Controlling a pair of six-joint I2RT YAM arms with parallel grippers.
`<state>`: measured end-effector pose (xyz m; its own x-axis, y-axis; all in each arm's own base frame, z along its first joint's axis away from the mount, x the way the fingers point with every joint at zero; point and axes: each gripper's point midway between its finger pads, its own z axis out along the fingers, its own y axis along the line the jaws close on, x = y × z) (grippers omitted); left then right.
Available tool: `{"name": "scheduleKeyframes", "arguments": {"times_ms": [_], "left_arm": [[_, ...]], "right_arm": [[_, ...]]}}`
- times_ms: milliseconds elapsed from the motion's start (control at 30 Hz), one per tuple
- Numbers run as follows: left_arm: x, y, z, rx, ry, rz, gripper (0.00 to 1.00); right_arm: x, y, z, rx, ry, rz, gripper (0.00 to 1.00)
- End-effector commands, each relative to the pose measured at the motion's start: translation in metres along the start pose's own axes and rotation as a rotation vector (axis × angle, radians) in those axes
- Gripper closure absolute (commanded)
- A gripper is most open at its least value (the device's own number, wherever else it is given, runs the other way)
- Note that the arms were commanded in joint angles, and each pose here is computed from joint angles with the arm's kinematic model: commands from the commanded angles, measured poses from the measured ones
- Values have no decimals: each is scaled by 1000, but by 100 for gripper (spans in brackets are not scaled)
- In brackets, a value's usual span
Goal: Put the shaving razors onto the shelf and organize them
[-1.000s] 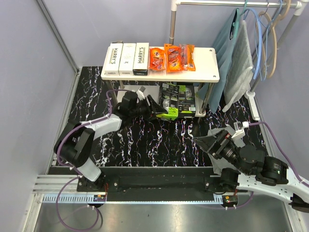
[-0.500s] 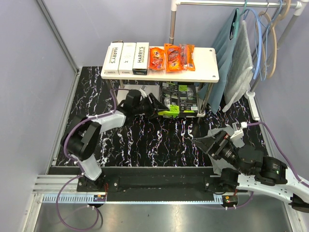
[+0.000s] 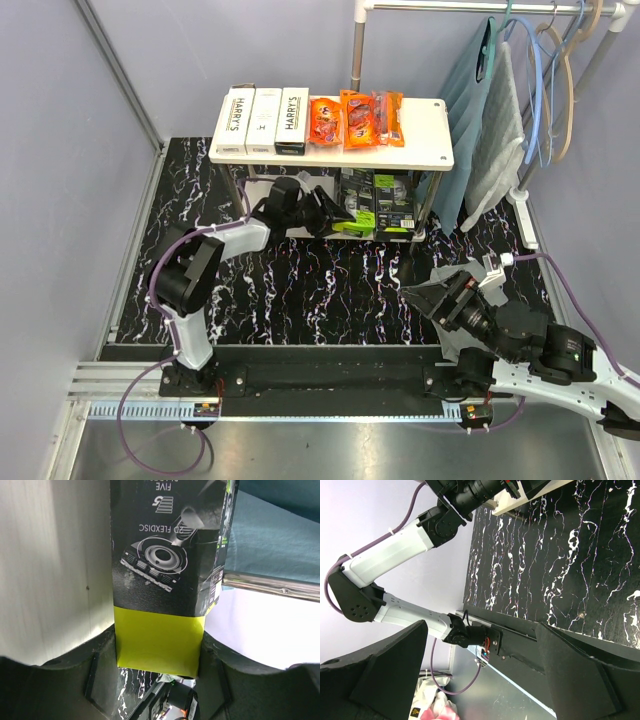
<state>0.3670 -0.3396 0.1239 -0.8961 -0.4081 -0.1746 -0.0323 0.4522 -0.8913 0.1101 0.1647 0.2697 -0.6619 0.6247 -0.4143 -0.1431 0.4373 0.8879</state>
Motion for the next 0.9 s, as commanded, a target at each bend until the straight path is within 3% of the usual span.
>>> {"name": "scheduleKeyframes", "arguments": {"times_ms": [0, 233, 333, 667, 867], "left_arm": [[-16, -52, -2, 153, -21, 99, 46], [-22, -46, -10, 66, -61, 136, 18], [-27, -41, -15, -1, -84, 158, 11], [-27, -10, -30, -243, -64, 195, 2], [-23, -6, -31, -262, -63, 225, 1]], "right_arm": [[1, 3, 0, -12, 3, 22, 0], [2, 3, 1, -14, 4, 23, 0], [2, 4, 2, -17, 4, 26, 0], [3, 6, 3, -24, 5, 28, 0], [5, 5, 4, -22, 10, 26, 0]]}}
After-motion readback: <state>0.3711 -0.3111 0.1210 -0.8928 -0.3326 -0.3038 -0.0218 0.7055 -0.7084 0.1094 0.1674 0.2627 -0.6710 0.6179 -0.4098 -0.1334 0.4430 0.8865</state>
